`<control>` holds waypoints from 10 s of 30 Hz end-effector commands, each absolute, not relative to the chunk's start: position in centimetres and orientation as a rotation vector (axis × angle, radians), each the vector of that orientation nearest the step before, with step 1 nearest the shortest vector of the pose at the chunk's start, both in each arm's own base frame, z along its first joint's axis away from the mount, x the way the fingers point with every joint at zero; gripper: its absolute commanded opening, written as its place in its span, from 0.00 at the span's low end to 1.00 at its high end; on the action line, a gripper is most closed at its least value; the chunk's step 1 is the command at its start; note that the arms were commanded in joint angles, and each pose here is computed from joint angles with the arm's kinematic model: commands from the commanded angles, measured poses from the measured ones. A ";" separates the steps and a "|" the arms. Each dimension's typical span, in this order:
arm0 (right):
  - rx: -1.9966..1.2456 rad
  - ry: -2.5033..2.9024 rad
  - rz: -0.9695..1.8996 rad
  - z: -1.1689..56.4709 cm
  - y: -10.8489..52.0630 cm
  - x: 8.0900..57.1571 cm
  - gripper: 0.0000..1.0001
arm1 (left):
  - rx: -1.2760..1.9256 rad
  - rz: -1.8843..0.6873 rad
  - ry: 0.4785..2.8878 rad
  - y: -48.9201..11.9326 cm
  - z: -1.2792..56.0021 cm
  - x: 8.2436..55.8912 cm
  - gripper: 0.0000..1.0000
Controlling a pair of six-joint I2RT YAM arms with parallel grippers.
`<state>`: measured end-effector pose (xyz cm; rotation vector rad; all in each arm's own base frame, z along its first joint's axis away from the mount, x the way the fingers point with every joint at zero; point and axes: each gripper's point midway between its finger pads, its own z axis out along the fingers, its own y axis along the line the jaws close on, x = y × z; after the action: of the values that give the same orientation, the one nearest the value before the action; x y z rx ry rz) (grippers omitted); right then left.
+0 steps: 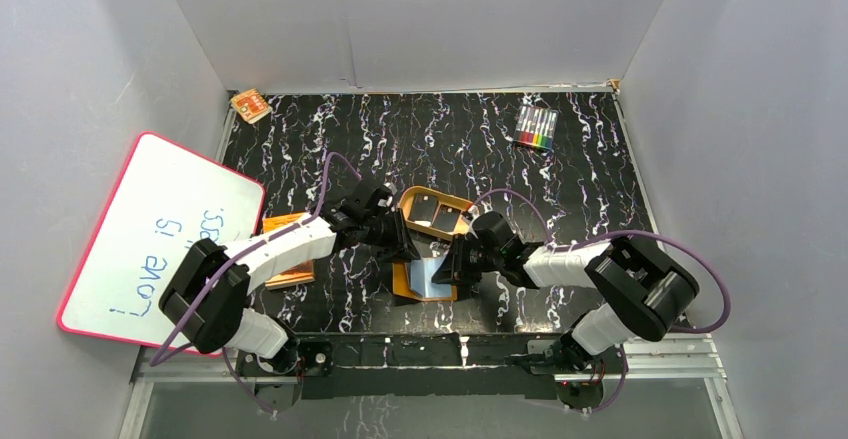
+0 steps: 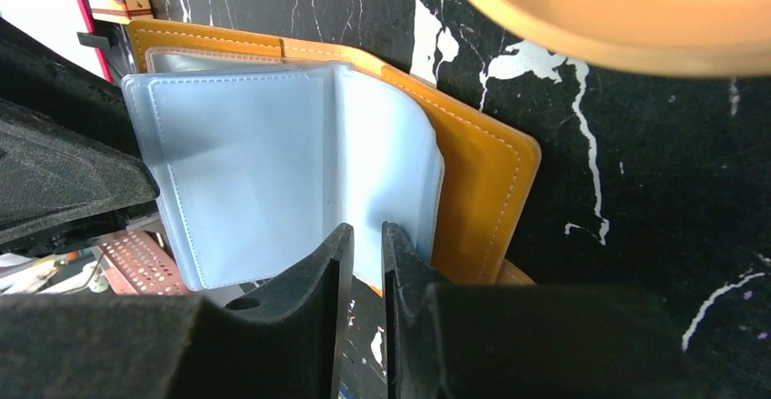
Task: Put the credit cards into the card holder
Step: Turn over the card slot in the card holder.
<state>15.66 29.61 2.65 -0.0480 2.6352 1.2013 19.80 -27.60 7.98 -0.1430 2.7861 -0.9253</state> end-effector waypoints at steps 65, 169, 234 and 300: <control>-0.310 2.374 1.038 9.9 28.1 19.0 0.60 | -0.081 -0.812 2.798 -27.4 7.5 19.4 0.00; -0.472 2.454 0.610 8.1 27.4 17.1 0.68 | -0.032 -1.071 2.825 -32.6 0.9 20.3 0.22; -0.190 2.665 0.470 1.2 23.5 15.2 0.26 | -0.001 -1.161 2.687 -32.7 6.4 20.7 0.56; -0.056 2.693 0.614 1.2 22.4 14.3 0.30 | -0.114 -0.976 2.738 -29.2 5.3 18.9 0.54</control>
<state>15.63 23.15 2.76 -0.1006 2.6198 0.6259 20.16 -30.65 6.73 -0.1138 2.6780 -1.0595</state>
